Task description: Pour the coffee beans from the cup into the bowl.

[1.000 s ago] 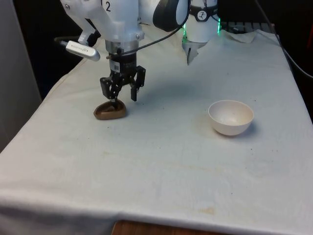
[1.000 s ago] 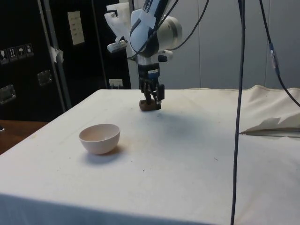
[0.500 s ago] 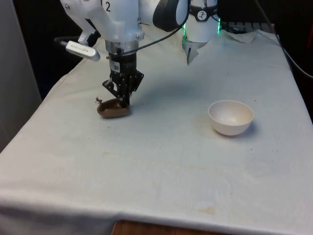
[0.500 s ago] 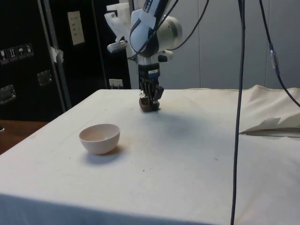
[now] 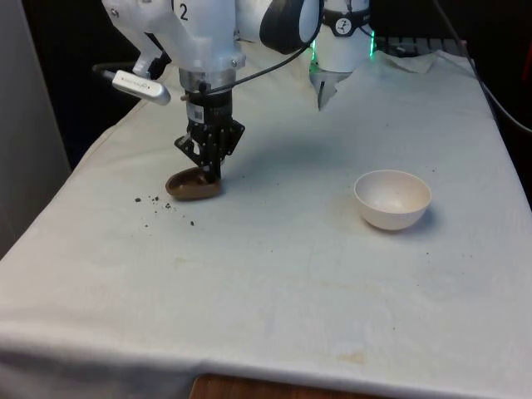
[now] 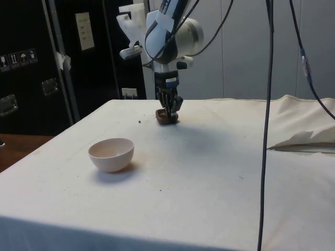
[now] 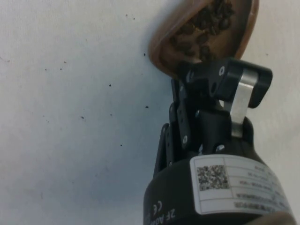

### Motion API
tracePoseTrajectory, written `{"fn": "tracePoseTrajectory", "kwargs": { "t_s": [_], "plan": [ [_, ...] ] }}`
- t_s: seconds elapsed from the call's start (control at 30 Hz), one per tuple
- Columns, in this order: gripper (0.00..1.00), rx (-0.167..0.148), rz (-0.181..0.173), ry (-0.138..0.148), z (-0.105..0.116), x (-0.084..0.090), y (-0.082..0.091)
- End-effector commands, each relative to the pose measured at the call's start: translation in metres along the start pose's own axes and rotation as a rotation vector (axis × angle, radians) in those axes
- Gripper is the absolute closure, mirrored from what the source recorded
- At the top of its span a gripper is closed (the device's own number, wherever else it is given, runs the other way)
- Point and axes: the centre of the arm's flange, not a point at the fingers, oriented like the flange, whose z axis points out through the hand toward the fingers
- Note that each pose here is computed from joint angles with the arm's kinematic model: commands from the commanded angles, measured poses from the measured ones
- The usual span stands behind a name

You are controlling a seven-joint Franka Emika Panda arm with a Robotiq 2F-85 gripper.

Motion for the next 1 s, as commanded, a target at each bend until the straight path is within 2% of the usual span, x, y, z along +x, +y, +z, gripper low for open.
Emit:
{"fn": "tracePoseTrajectory", "kwargs": {
  "t_s": [0.0, 0.17, 0.4, 0.43, 0.63, 0.67, 0.73, 0.97],
  "plan": [
    [1.00, 0.000, -0.001, 0.000, 0.000, -0.001, -0.001],
    [1.00, -0.002, -0.006, 0.003, -0.004, -0.002, -0.003],
    [1.00, -0.009, -0.033, 0.011, -0.020, -0.004, -0.003],
    [1.00, -0.012, -0.031, 0.008, -0.017, -0.004, -0.004],
    [1.00, -0.024, -0.059, 0.019, -0.040, -0.009, 0.000],
    [1.00, -0.029, -0.060, 0.015, -0.037, -0.007, -0.001],
    [1.00, -0.027, -0.067, 0.021, -0.047, -0.010, 0.001],
    [1.00, -0.049, -0.103, 0.040, -0.069, -0.021, 0.008]
  ]
}}
